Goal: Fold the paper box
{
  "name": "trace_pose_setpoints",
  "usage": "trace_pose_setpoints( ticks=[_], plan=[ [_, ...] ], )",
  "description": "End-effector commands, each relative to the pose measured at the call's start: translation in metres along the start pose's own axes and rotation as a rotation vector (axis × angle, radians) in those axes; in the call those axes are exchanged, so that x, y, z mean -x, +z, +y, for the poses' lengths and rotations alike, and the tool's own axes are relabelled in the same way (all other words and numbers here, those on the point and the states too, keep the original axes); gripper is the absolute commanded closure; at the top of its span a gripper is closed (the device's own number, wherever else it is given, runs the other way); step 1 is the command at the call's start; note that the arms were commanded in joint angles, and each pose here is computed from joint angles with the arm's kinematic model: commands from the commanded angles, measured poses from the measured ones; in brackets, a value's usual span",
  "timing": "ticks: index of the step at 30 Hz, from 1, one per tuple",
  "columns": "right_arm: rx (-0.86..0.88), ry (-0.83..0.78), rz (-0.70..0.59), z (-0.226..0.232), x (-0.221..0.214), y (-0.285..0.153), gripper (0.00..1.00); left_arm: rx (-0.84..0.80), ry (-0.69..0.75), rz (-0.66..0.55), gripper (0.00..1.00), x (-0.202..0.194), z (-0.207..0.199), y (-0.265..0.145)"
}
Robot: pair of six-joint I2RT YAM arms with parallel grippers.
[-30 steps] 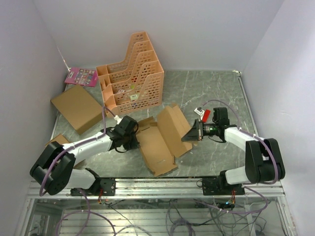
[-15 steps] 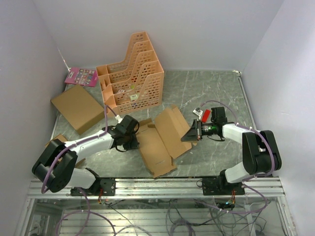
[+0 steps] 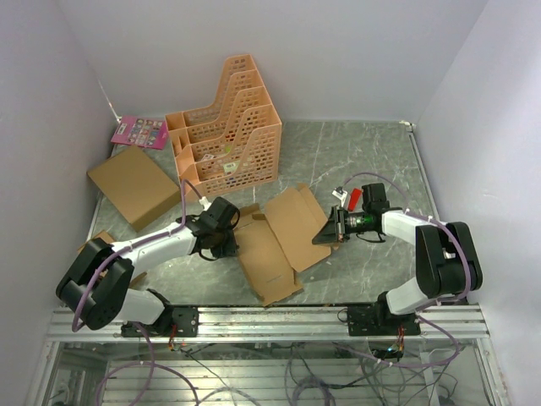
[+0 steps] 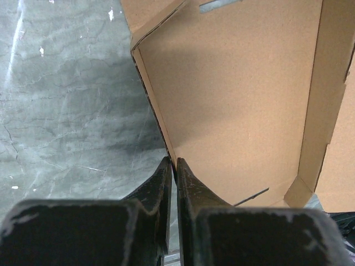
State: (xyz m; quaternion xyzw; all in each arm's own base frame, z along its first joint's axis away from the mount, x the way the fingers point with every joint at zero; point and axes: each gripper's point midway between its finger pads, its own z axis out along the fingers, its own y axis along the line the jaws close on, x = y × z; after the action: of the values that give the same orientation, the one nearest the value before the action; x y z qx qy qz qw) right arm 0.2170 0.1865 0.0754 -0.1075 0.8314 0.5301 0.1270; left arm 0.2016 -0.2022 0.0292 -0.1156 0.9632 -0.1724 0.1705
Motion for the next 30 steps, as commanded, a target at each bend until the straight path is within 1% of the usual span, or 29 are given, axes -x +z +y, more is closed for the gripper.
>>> trace_pose_setpoints(
  ticks=[1, 5, 6, 8, 19, 26, 28, 30],
  plan=[
    [0.014, -0.013, 0.022, -0.001, 0.001, 0.005, 0.89, -0.059, 0.022, -0.008, 0.87, 0.007, -0.019, -0.003],
    [0.036, -0.01, 0.026, 0.001, 0.004, 0.006, 0.92, -0.06, 0.025, -0.007, 0.87, 0.007, -0.019, -0.003],
    [0.044, -0.012, 0.026, 0.002, 0.004, 0.006, 0.93, -0.061, 0.024, -0.006, 0.87, 0.007, -0.019, -0.003],
    [0.066, -0.006, 0.024, 0.005, 0.004, 0.007, 1.0, -0.062, 0.027, -0.007, 0.87, 0.007, -0.019, -0.003],
    [0.094, 0.086, 0.03, 0.002, -0.01, 0.012, 1.0, -0.059, 0.024, -0.009, 0.86, 0.011, -0.024, -0.003],
    [0.087, 0.087, 0.063, -0.001, -0.015, 0.018, 1.0, -0.064, 0.026, -0.014, 0.85, 0.013, -0.026, -0.006],
    [0.074, 0.078, 0.063, -0.003, -0.013, 0.018, 1.0, -0.061, 0.025, -0.016, 0.81, 0.014, -0.025, -0.006],
    [0.068, 0.062, 0.055, -0.002, -0.01, 0.017, 1.0, -0.059, 0.025, -0.018, 0.8, 0.014, -0.023, -0.007]
  ],
)
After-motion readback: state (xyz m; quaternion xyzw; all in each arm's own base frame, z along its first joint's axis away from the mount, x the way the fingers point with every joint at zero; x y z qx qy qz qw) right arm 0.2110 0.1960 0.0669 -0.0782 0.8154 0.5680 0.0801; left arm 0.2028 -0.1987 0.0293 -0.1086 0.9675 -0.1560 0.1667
